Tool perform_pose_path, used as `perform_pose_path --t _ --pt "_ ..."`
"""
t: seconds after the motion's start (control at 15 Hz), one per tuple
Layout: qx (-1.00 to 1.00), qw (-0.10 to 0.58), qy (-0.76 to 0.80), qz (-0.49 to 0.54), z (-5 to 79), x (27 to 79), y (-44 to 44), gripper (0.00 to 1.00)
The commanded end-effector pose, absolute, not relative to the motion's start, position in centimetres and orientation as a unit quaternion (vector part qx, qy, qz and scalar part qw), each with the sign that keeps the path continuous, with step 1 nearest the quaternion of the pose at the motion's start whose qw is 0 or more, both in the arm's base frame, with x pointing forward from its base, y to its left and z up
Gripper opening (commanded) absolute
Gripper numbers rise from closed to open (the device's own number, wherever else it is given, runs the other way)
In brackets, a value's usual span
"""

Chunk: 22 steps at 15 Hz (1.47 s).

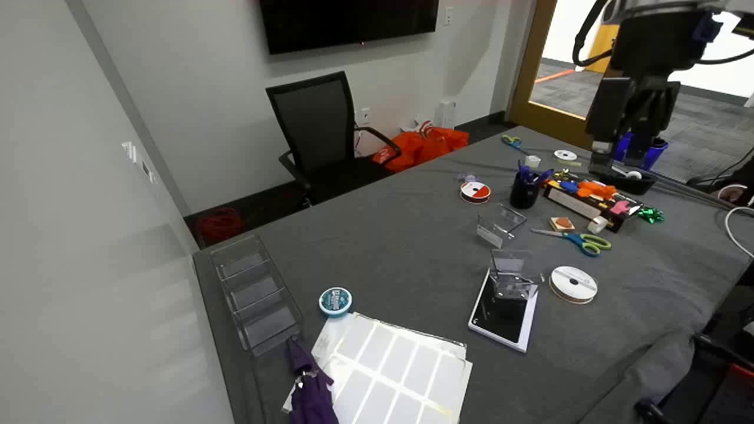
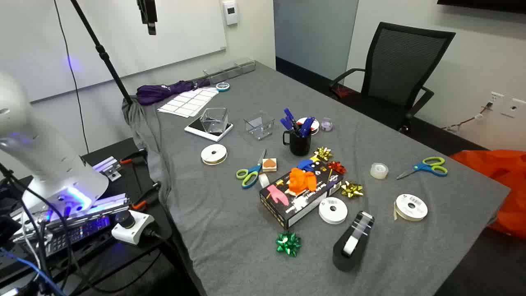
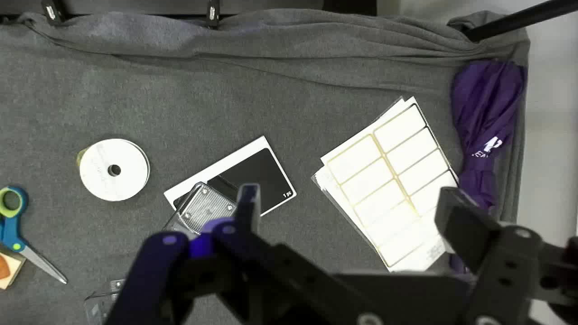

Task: Remove the tray from the black object

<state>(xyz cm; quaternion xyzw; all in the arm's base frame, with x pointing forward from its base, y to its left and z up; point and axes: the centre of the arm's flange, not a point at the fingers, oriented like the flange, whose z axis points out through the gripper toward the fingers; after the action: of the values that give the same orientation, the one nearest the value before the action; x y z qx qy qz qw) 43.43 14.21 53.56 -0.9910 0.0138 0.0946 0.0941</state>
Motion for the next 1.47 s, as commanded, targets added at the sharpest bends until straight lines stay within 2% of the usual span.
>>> perform_pose_path --t 0.0,0.93,1.4 --pt "-0.991 0.094 0.014 0.095 53.6 43.4 14.2 1.00" --pt "-0.991 0.094 0.014 0.095 53.6 43.4 14.2 1.00" --pt "-0.990 0.123 0.074 0.001 49.7 47.6 12.7 1.00"
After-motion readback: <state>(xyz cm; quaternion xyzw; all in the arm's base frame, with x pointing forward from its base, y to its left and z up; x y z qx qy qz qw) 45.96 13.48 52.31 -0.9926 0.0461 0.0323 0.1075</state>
